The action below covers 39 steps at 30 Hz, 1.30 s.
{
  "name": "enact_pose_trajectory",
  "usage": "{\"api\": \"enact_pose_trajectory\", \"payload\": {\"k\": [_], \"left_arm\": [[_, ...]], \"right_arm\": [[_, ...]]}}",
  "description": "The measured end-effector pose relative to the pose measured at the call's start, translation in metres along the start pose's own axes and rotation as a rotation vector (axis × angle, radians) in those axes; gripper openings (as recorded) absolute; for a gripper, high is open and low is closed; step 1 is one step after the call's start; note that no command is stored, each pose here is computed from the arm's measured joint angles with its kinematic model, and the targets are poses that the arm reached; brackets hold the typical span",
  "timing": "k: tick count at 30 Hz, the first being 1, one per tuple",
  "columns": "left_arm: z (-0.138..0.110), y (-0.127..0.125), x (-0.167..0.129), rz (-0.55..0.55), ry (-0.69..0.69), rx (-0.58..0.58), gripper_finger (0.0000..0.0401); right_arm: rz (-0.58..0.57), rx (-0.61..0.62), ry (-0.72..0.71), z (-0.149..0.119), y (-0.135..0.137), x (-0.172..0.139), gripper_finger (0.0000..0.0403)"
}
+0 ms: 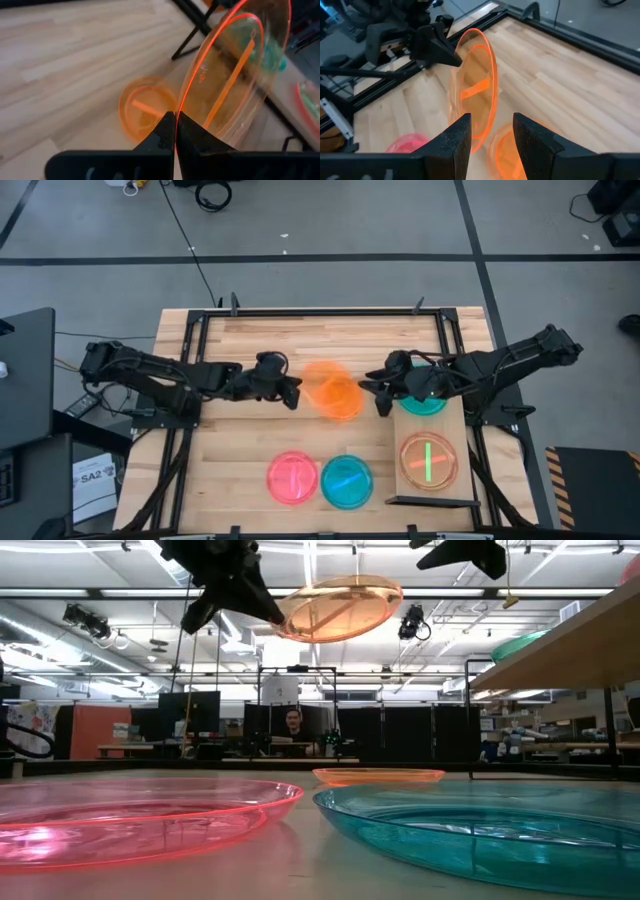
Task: Place and stack plates onto a shelf
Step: Stack the bottom orange transparent plate on top of the blue transparent plate on the shelf
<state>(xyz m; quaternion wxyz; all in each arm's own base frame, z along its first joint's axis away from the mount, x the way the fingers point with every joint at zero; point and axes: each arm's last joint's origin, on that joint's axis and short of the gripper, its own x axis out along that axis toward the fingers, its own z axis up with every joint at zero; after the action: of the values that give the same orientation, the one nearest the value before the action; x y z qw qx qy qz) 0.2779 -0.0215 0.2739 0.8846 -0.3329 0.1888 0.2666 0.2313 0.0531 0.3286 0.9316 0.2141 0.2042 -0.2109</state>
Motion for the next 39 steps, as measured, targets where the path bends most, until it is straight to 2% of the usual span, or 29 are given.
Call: {"api": "enact_pose_trajectory", "payload": {"k": [8, 11, 21, 34, 39], "left_arm": [[0.015, 0.003, 0.006, -0.017, -0.066, -0.004, 0.0007], [0.017, 0.005, 0.007, -0.009, -0.07, -0.009, 0.0007], [0.019, 0.008, 0.008, -0.001, -0.076, -0.015, 0.0007], [0.021, 0.006, 0.008, -0.018, -0.09, -0.021, 0.0007], [0.021, 0.006, 0.008, -0.015, -0.087, -0.019, 0.0007]], "right_arm": [[-0.06, 0.007, -0.027, 0.01, -0.013, 0.008, 0.0151], [-0.073, -0.034, -0.03, 0.012, -0.015, 0.01, 0.0151], [-0.065, -0.03, -0.062, 0.017, -0.016, 0.012, 0.0151], [-0.112, -0.083, 0.021, -0.003, -0.005, 0.051, 0.0146], [-0.106, -0.105, 0.001, 0.0, -0.004, 0.05, 0.0128]]}}
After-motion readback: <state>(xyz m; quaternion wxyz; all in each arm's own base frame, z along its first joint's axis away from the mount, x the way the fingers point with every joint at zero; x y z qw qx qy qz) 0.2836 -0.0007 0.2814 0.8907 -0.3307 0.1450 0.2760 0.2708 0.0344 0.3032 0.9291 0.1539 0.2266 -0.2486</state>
